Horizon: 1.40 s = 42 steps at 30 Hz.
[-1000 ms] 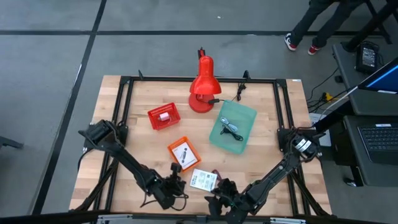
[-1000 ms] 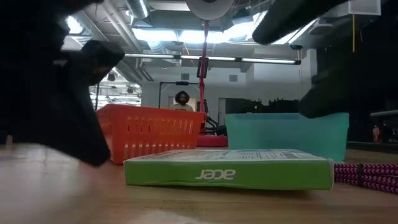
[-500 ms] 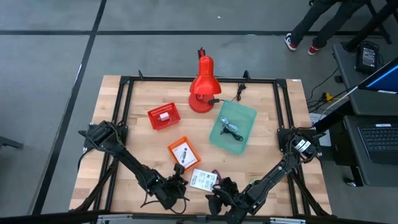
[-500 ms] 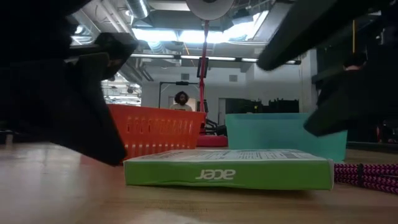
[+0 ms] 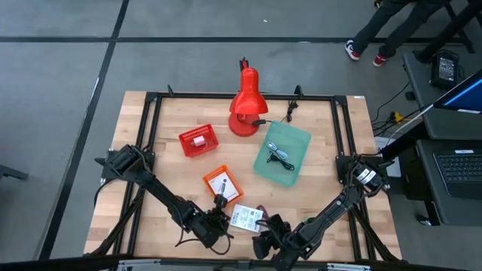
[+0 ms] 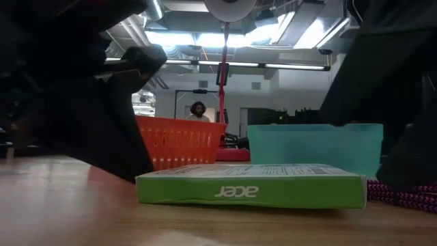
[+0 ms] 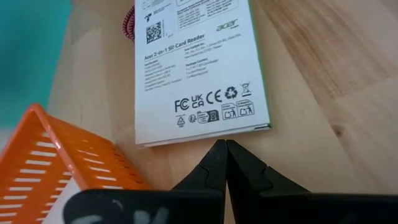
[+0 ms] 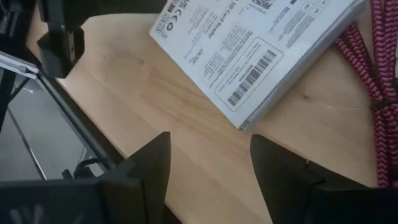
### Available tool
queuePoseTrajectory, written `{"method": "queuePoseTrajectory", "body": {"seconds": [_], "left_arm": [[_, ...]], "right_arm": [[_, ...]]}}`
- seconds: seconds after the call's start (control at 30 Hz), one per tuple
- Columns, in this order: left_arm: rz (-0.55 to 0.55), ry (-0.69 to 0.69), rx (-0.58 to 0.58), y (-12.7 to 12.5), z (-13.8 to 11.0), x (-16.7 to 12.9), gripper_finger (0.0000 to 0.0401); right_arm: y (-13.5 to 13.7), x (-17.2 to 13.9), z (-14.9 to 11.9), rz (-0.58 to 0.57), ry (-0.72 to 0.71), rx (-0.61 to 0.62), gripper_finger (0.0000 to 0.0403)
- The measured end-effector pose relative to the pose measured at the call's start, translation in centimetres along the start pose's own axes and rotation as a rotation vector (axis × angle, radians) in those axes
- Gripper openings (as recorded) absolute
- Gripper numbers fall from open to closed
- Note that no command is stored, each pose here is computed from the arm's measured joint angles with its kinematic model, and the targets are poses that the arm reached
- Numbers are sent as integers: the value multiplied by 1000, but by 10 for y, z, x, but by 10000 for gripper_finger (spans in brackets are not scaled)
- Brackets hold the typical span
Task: Pick and place items into bin
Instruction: Put the white card reader box into the orange bin
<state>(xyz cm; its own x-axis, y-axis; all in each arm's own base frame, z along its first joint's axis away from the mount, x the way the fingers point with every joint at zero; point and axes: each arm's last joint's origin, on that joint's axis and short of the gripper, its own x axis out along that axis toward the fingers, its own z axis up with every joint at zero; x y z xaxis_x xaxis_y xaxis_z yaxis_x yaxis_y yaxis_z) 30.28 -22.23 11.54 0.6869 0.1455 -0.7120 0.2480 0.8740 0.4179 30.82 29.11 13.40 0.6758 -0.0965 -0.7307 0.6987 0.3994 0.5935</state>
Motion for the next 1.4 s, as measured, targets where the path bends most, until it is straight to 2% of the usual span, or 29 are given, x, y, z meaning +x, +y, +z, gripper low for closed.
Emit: {"method": "queuePoseTrajectory", "body": {"seconds": [0.33,0.47,0.63,1.03,1.4], "left_arm": [[0,-1,5,0,0,0,2],[-1,-1,5,0,0,0,2],[0,-2,12,0,0,0,2],[-23,8,13,7,0,4,2],[-88,-74,35,13,10,9,2]], "right_arm": [[-8,2,6,-80,-28,27,200],[-10,13,8,-90,-38,37,200],[-13,27,7,-89,-60,46,200],[-14,29,7,-88,-68,71,200],[-14,29,8,-82,-96,70,200]]}}
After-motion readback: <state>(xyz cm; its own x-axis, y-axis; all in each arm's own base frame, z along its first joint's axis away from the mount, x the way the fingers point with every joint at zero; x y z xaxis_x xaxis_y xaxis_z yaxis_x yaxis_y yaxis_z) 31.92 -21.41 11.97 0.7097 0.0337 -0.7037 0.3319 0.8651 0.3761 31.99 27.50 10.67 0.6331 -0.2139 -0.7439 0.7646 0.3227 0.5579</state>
